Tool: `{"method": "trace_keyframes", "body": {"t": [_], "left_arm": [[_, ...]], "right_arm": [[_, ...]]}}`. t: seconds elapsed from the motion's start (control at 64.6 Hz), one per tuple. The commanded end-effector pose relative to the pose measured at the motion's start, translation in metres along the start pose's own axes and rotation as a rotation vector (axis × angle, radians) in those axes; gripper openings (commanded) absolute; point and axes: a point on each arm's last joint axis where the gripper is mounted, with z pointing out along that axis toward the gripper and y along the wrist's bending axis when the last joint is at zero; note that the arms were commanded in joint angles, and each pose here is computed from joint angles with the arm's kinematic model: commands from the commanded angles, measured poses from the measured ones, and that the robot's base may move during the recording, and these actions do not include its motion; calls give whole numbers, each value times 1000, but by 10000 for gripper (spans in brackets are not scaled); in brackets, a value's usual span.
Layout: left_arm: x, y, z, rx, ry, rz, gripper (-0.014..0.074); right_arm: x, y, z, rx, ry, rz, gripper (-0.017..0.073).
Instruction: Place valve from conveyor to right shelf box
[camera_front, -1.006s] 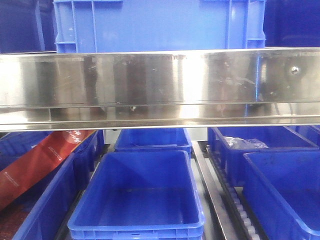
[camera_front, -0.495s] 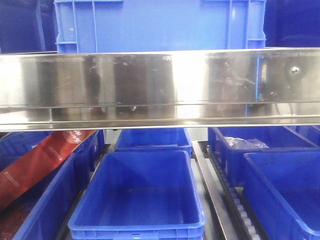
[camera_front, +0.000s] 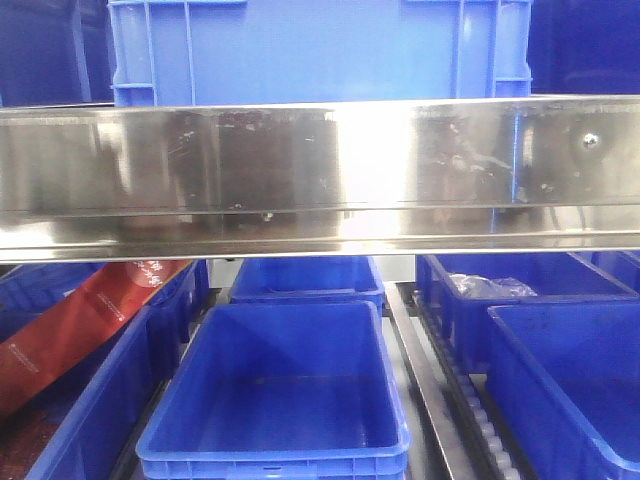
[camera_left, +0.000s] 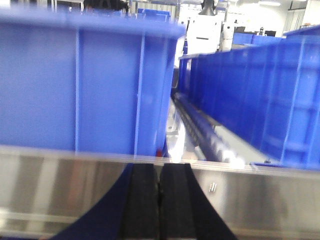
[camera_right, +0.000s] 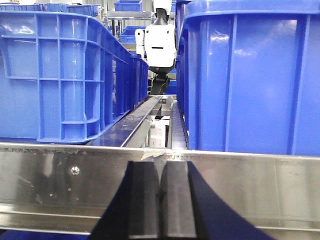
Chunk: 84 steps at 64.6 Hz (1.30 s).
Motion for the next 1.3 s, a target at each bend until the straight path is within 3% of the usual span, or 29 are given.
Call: {"method": "trace_keyframes", "body": {"t": [0.0, 0.093, 0.186, 0.278, 0.48, 0.557, 1.284], "left_arm": [[15, 1, 1, -2, -29, -3, -111], [15, 1, 2, 8, -128, -3, -111], [18, 1, 2, 12, -90, 3, -111], [20, -1, 2, 38, -73, 58, -111], [20, -2, 2, 53, -73, 75, -111], [20, -2, 2, 51, -75, 130, -111], [20, -1, 2, 45, -75, 131, -111]], "right_arm": [[-1, 0, 0, 6, -12, 2, -162], [-1, 0, 0, 6, -12, 2, -162], [-1, 0, 0, 6, -12, 2, -162], [-1, 0, 0, 6, -14, 2, -162], [-1, 0, 0, 6, -14, 2, -162], [-1, 0, 0, 6, -14, 2, -162], [-1, 0, 0, 6, -14, 2, -162]]}}
